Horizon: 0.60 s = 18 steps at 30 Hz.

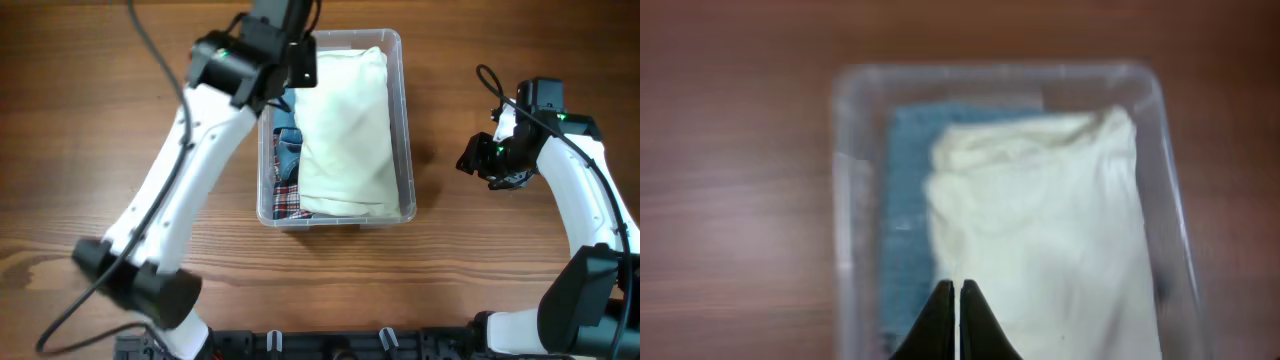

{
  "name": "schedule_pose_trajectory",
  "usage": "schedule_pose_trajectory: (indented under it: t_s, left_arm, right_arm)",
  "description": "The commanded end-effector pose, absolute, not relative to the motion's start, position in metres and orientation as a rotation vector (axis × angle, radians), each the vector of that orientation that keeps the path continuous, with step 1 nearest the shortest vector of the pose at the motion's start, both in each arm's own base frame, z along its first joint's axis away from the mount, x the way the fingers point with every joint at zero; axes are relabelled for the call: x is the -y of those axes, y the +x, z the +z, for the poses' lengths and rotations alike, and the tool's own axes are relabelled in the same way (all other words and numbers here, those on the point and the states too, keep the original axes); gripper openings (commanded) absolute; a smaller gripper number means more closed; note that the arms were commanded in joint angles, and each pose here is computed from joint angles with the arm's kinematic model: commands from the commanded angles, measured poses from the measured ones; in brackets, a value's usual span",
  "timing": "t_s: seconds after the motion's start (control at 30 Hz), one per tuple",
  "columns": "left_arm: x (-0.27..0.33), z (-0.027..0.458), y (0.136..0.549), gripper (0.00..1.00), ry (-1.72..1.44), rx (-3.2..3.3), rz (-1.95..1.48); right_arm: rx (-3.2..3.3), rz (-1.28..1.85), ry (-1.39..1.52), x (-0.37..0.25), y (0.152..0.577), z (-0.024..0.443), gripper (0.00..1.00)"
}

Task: Pack container
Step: 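Press the cream cloth flat inside the bin with the left gripper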

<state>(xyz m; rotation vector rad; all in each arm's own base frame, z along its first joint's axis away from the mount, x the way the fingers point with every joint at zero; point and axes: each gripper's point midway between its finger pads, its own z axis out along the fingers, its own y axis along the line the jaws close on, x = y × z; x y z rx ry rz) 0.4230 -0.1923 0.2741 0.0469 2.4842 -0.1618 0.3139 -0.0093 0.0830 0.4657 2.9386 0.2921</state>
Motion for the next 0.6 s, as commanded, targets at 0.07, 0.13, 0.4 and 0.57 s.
schedule_pose_trajectory:
  t_s: [0.07, 0.13, 0.4, 0.57]
  left_arm:
    - [0.244, 0.088, 0.393, 0.04, 0.111, -3.006, -0.298]
    - [0.25, 0.024, 0.368, 0.04, 0.135, -3.184, -0.253]
    - [0.202, 0.115, 0.403, 0.13, -0.009, -2.966, -0.254]
    - [0.097, 0.234, 0.432, 1.0, -0.299, -2.613, -0.238]
  right_arm:
    - [-2.917, 0.308, 0.439, 0.008, 0.32, 0.09, 0.55]
    - [-2.916, 0.307, 0.44, 0.008, 0.32, 0.09, 0.54]
    - [-2.916, 0.32, 0.435, 0.007, 0.32, 0.09, 0.54]
    - [-2.73, 0.321, 0.216, -0.008, 0.371, 0.159, 0.72]
